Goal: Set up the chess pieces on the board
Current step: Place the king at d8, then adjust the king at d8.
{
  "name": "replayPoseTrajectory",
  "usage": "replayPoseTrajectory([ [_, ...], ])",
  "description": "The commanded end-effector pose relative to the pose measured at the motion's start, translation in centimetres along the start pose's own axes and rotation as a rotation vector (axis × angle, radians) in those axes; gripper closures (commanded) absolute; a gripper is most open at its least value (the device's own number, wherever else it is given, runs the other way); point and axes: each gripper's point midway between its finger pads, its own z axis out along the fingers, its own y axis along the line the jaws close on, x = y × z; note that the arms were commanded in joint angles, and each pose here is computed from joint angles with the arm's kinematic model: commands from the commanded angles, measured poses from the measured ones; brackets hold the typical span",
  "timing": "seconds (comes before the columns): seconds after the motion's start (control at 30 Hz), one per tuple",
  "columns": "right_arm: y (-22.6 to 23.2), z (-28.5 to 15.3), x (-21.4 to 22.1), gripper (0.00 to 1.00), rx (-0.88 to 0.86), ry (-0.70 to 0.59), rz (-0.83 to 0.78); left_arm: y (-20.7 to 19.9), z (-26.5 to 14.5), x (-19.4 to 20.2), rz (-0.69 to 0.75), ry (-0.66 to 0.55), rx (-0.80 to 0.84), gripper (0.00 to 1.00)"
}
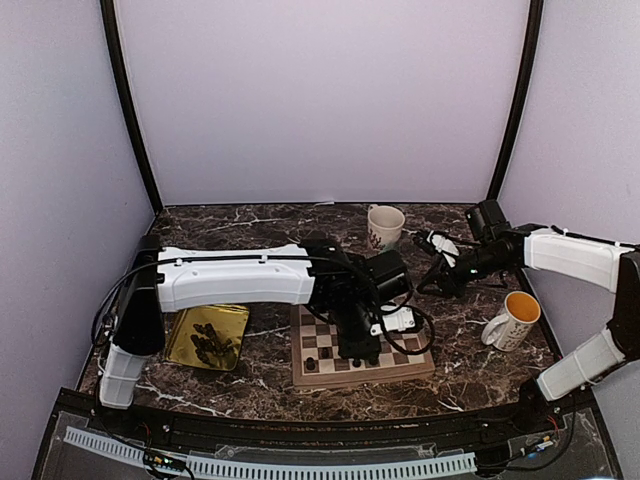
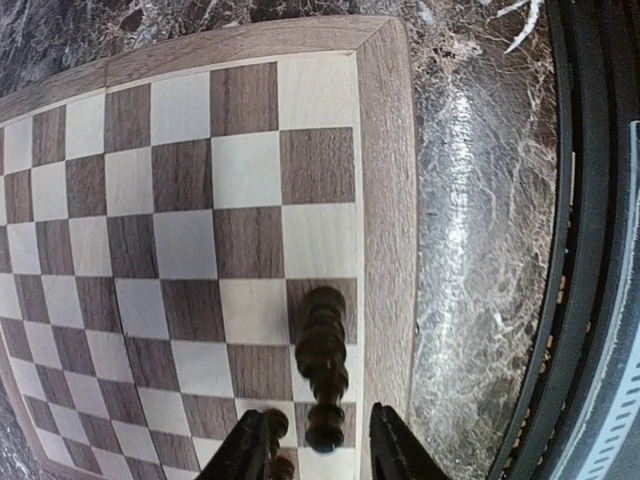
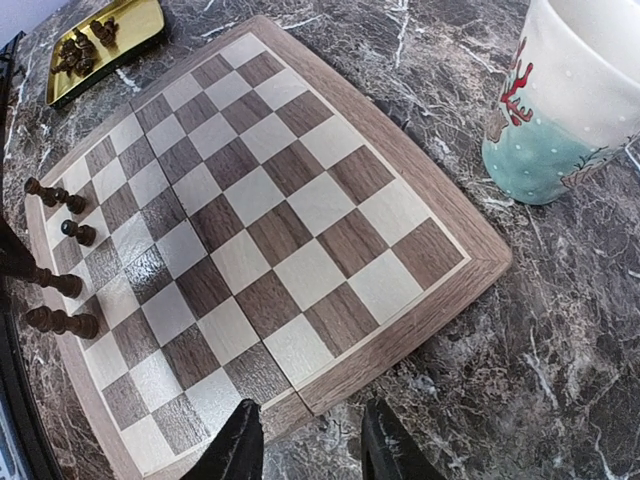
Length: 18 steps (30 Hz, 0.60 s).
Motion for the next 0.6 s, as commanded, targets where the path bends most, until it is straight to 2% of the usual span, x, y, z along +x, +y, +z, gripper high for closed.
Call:
replayPoseTrajectory([
  [0.0, 0.6, -0.1, -0.7, 0.66, -0.046, -0.029, -0.014, 0.1, -6.5, 0.0, -0.044, -0.107, -0.043, 0.62],
  [0.03, 0.9, -0.2, -0.7, 0.66, -0.064, -0.034, -0.017, 0.6, -7.2, 0.1, -0.068, -0.134, -0.073, 0.59],
  [0.1, 2.1, -0.4, -1.0, 0.68, -0.123, -0.055, -0.031, 2.1, -9.1, 0.3, -0.159, -0.209, -0.130, 0.44],
  [0.13, 2.7, -0.5, -1.1, 0.70, -0.149, -0.063, -0.044, 3.3, -10.2, 0.6, -0.218, -0.253, -0.161, 0.27],
  [0.17, 3.3, -0.5, -1.1, 0.71, -0.167, -0.063, -0.058, 4.5, -11.3, 0.9, -0.287, -0.302, -0.183, 0.05],
  [0.2, 3.8, -0.5, -1.2, 0.72, -0.175, -0.059, -0.074, 6.3, -11.7, 2.5, -0.366, -0.319, -0.209, 0.02],
  [0.27, 4.7, -0.1, -1.1, 0.74, -0.177, -0.035, -0.126, 9.9, -13.8, 5.0, -0.493, -0.366, -0.367, 0.01],
  [0.4, 7.1, 1.2, -0.4, 0.75, -0.175, 0.033, -0.272, 16.6, -19.0, 13.7, -0.743, -0.370, -0.872, 0.01],
  [0.43, 7.6, 1.5, -0.2, 0.75, -0.175, 0.045, -0.302, 17.6, -20.1, 15.8, -0.797, -0.372, -0.930, 0.01],
  [0.57, 9.3, 3.1, 1.2, 0.78, -0.181, 0.112, -0.394, 20.6, -20.5, 22.6, -0.961, -0.341, -0.984, 0.01],
])
